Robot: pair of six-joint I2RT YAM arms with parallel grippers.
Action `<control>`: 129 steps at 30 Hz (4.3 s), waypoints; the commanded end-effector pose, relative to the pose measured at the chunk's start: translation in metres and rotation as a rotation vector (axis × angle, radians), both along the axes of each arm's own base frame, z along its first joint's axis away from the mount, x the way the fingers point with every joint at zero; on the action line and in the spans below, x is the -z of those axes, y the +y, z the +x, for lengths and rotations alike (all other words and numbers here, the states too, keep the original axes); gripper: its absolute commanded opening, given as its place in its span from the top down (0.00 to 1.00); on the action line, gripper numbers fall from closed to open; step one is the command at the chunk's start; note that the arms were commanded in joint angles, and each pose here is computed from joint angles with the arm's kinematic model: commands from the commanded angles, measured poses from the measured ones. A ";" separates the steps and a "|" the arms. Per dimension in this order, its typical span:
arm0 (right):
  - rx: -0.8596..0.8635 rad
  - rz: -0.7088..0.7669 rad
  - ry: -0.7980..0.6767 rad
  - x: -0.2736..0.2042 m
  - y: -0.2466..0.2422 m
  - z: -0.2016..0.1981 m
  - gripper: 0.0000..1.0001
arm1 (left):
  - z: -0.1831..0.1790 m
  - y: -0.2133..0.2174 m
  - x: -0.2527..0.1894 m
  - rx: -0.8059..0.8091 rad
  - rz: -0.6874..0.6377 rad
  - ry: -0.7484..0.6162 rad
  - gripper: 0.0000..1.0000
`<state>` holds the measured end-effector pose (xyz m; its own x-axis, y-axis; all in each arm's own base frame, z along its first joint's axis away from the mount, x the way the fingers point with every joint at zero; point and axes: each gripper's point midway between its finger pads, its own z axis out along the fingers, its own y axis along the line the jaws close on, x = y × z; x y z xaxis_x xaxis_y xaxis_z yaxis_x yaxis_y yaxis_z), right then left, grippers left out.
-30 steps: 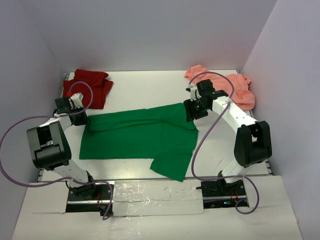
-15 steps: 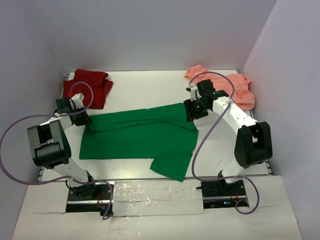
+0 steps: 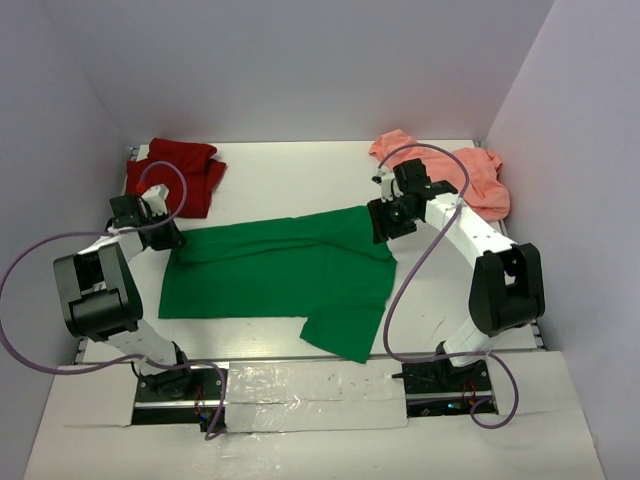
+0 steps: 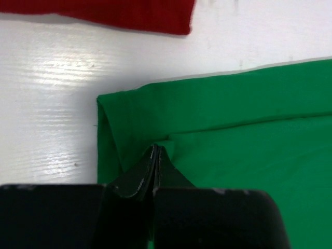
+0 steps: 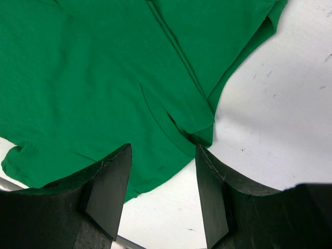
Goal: Fold and stack the t-shirts
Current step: Fold the tshirt
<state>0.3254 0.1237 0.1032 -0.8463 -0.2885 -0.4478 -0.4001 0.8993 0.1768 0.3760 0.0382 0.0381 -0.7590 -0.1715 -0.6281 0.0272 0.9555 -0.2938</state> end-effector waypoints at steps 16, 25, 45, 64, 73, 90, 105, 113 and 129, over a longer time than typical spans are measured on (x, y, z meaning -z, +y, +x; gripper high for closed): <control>-0.028 0.020 -0.052 -0.012 0.004 0.000 0.40 | 0.003 -0.016 -0.029 0.070 -0.058 -0.072 0.96; -0.033 0.021 -0.045 -0.011 0.004 -0.001 0.40 | 0.004 -0.013 -0.005 0.066 -0.052 -0.025 0.68; -0.040 0.022 -0.041 -0.009 0.005 -0.003 0.40 | 0.010 0.018 -0.008 -0.065 0.081 -0.052 0.64; -0.037 0.018 -0.040 -0.009 0.005 -0.001 0.40 | 0.009 -0.001 0.004 0.016 -0.010 -0.012 0.88; -0.057 -0.011 0.055 0.016 0.003 -0.006 0.40 | 0.006 -0.004 0.011 0.028 -0.033 0.014 1.00; -0.038 -0.191 0.123 0.070 -0.023 0.011 0.39 | 0.006 -0.004 0.007 0.029 -0.022 -0.005 1.00; -0.036 -0.191 0.073 0.067 -0.023 0.019 0.45 | 0.005 -0.005 0.005 0.040 -0.022 -0.015 1.00; -0.039 -0.171 0.066 0.063 -0.020 0.019 0.81 | 0.005 -0.006 0.003 0.042 -0.022 -0.021 1.00; -0.027 -0.262 -0.121 0.028 -0.031 0.041 1.00 | 0.017 0.003 -0.032 0.012 0.022 -0.113 1.00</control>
<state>0.3481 0.0949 0.0464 -0.8410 -0.4077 -0.3557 -0.4274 0.9037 -0.0251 0.3772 0.0360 0.0327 -0.7594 -0.1688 -0.6284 0.0399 0.9518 -0.3040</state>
